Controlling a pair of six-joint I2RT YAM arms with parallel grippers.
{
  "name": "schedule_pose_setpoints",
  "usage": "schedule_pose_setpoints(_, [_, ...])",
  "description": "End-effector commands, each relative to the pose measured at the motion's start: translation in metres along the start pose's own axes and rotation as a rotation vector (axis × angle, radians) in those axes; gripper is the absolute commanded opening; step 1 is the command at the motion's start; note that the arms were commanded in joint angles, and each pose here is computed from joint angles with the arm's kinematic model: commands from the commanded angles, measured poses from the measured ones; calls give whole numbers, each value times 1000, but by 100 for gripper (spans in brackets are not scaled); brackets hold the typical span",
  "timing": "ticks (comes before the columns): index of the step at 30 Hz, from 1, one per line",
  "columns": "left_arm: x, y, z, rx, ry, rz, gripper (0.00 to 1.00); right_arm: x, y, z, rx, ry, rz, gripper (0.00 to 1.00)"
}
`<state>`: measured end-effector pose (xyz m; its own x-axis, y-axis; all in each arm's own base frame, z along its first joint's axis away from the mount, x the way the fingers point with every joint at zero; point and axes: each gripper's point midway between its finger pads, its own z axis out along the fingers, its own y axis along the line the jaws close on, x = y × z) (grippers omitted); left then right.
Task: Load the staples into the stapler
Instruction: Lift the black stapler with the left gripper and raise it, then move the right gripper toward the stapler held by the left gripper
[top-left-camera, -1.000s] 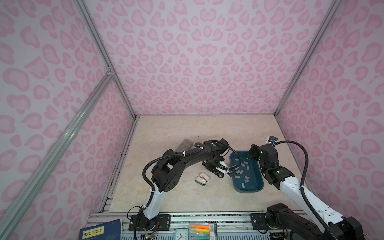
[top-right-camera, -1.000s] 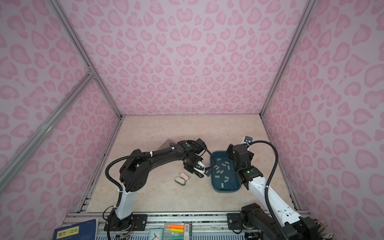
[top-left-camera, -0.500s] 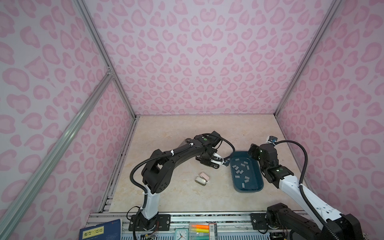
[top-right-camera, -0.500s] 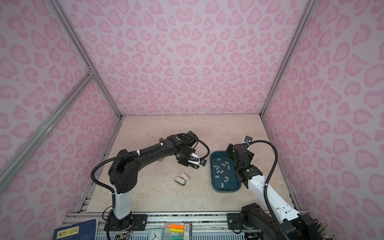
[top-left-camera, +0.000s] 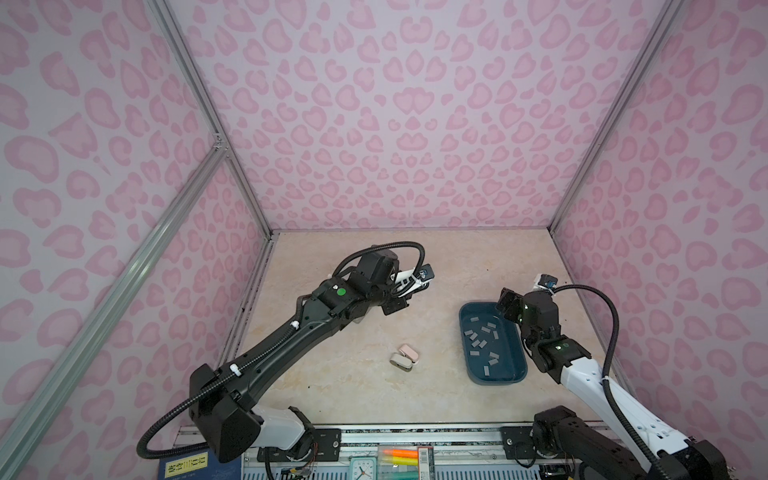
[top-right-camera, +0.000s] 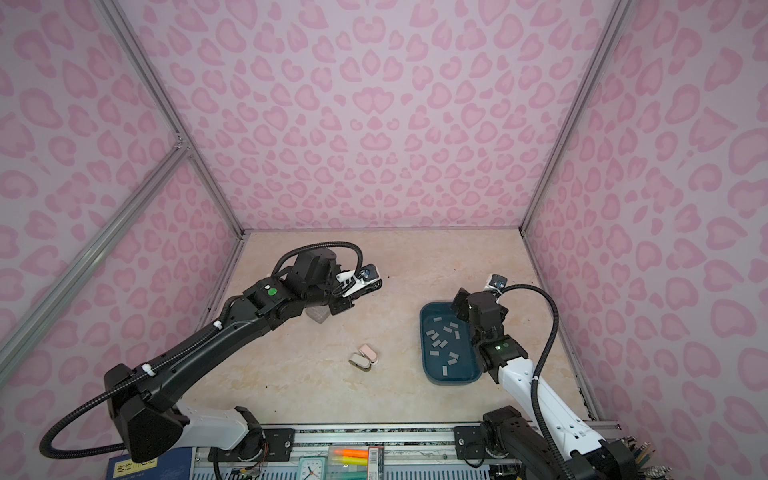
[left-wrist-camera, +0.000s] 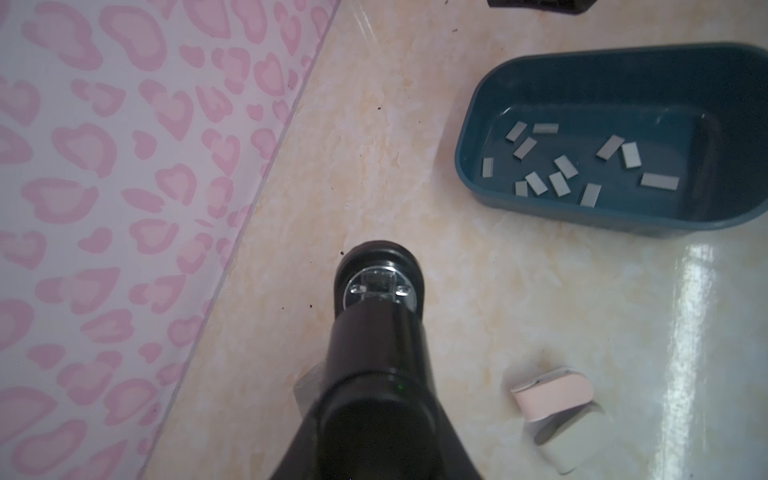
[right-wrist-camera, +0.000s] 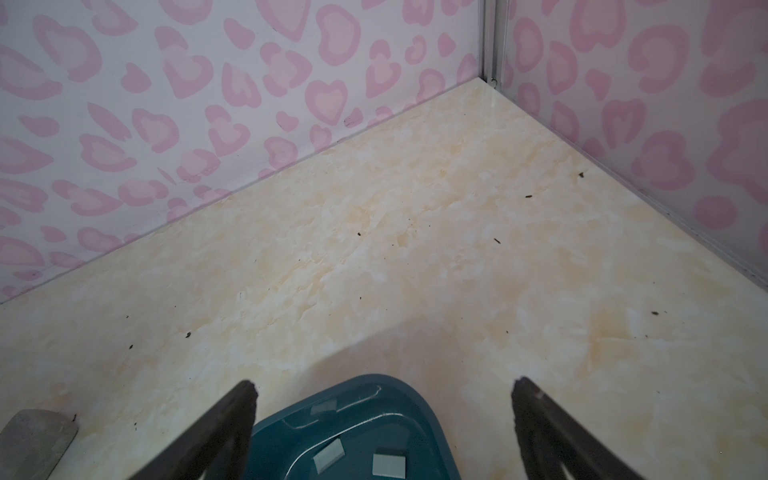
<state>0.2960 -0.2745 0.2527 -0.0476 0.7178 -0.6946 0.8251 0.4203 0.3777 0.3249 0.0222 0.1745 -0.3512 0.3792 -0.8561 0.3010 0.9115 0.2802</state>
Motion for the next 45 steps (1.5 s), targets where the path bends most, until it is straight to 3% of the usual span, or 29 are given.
schedule_pose_setpoints(1, [-5, 22, -7, -157, -147, -234, 4, -2, 7, 1, -26, -4, -21, 93])
schedule_pose_setpoints(5, [20, 6, -5, -131, -200, -345, 4, -4, 22, -1, -68, 5, -11, 91])
schedule_pose_setpoints(10, [33, 3, 3, -163, -226, -361, 4, -27, 73, 2, -194, 3, 63, 89])
schedule_pose_setpoints(13, [41, 7, 3, -211, -257, -382, 4, -31, 111, 18, -216, 45, 2, 84])
schedule_pose_setpoints(16, [54, -16, 11, -141, -274, -373, 4, -1, 136, 28, -250, 151, -123, 79])
schedule_pose_setpoints(19, [71, -19, 18, -165, -232, -349, 4, 37, 135, 26, -319, 158, -179, 83])
schedule_pose_setpoints(22, [60, -20, 13, -139, -261, -344, 4, 32, 132, 19, -288, 73, -251, 87])
schedule_pose_setpoints(25, [58, -27, 11, -110, -291, -343, 4, 37, 143, 11, -328, 86, -296, 86])
schedule_pose_setpoints(34, [40, -36, -3, -29, -323, -274, 4, 33, 170, -17, -515, 82, -302, 87])
schedule_pose_setpoints(39, [39, -40, 1, 1, -315, -238, 4, 21, 192, -27, -600, 84, -275, 81])
schedule_pose_setpoints(45, [57, -40, 17, -11, -221, -228, 4, 27, 189, -35, -539, 176, -282, 80])
